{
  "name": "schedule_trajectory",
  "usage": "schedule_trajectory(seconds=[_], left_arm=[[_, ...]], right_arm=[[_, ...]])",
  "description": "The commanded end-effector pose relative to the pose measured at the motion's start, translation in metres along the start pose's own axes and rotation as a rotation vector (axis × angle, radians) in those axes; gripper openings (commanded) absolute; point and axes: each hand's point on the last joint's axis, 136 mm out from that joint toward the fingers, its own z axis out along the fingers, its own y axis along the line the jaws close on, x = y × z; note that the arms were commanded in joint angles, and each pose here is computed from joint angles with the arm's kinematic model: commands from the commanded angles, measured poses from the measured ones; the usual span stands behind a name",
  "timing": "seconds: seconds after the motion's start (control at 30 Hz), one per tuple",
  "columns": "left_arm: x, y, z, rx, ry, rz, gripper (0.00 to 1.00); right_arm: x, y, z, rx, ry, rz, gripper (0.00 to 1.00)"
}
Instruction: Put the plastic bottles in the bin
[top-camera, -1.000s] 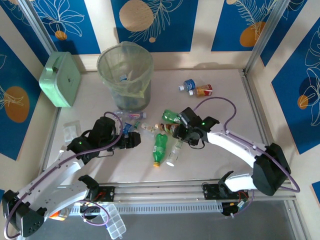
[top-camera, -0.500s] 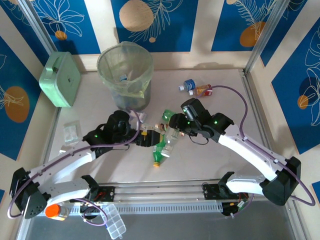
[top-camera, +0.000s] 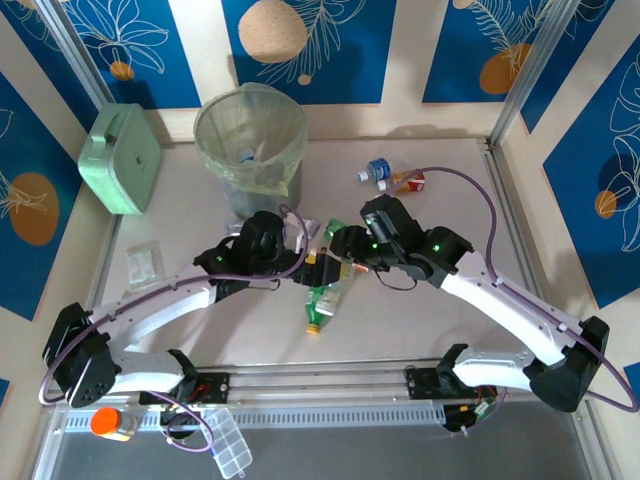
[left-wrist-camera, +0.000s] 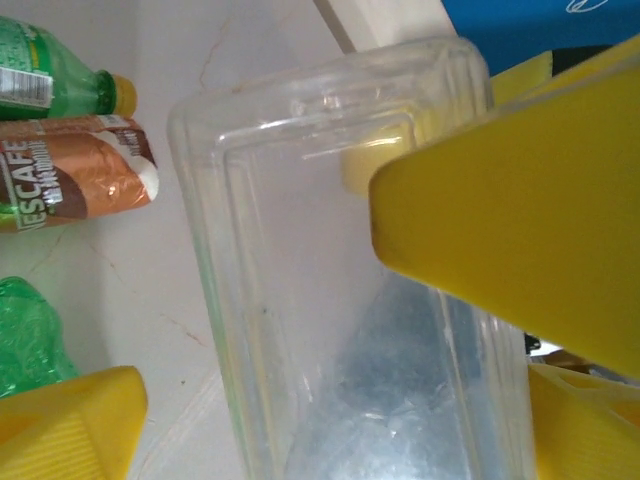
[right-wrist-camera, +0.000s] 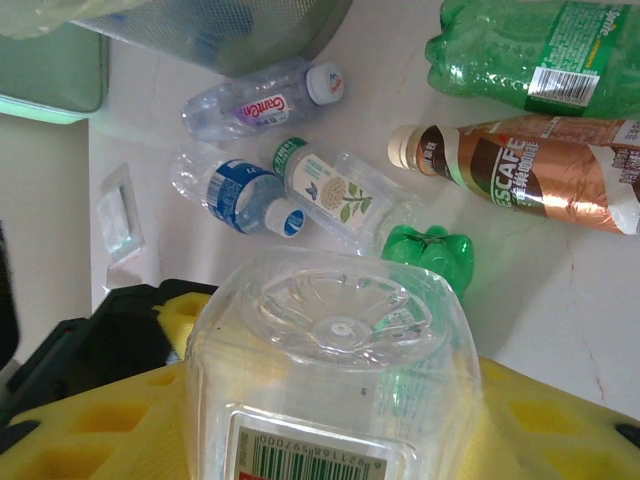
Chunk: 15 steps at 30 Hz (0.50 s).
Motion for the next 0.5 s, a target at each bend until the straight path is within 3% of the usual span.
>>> schedule_trajectory(seconds=[0.0,0.33,0.47], left_arm=[[-0.014,-0.022,0.002,0.061,-0.022,0.044,0.85],[-0.020,-0.034,0.001,0.106,-0.036,0.054,0.57],[-0.021,-0.037,0.000,0.118,-0.042,0.054,0.51]], right_arm=[[-0.003,0.014,-0.014,-0.049,-0.010,0.002,0.55],[-0.002,0.009,-0.014,-0.032,-0.027,0.001,0.56],[-0.004,0.009,-0.015,-0.032,-0.037,-0.002,0.58]])
